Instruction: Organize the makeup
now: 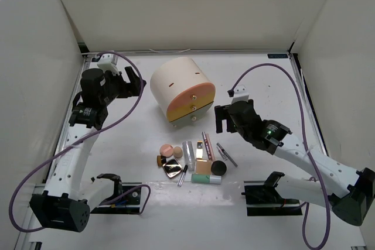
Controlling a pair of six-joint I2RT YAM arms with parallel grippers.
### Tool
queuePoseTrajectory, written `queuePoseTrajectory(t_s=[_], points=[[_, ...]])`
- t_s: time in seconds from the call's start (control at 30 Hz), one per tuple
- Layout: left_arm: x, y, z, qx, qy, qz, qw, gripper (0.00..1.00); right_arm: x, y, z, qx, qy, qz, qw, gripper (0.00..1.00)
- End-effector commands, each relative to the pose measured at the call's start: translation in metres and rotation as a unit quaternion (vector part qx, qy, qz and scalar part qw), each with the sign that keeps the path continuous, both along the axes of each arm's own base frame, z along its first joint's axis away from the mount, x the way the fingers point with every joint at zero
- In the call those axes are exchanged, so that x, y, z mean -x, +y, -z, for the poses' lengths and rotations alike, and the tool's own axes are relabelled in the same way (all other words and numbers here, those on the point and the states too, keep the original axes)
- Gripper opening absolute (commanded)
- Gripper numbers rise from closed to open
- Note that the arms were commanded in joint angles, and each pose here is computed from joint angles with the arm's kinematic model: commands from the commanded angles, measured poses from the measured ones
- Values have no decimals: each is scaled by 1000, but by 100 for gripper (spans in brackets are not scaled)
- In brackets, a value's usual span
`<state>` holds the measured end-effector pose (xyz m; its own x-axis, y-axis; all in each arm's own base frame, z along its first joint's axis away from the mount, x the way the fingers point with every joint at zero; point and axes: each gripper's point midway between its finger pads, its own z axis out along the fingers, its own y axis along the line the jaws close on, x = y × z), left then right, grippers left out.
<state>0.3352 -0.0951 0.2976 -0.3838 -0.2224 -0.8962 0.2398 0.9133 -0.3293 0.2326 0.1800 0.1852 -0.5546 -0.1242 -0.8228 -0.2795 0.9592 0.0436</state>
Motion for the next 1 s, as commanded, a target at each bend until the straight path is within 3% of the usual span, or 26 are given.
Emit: queuePoseTrajectory(t_s=[0.0,0.2,0.27,0.6,0.77,0.97], points=[[2,-15,-2,8,-10,48,999,98,-5,9,-20,-4,-13,-22,1000,99],[-10,-44,5,3,-9,151,989,98,-19,32,-34,-9,-42,-52,998,99],[-14,-46,11,-1,1,161,987,98,-17,58,-40,-22,-43,-124,991,98],[-30,-64,36,-30,15,186,982,98,-46,118,-53,-47,-49,-180,981,92],[-35,-73,49,-31,28,198,979,98,-64,135,-67,-51,-71,-188,978,72],[-38,-82,57,-31,37,211,976,98,-96,142,-68,-68,-58,-199,976,70]])
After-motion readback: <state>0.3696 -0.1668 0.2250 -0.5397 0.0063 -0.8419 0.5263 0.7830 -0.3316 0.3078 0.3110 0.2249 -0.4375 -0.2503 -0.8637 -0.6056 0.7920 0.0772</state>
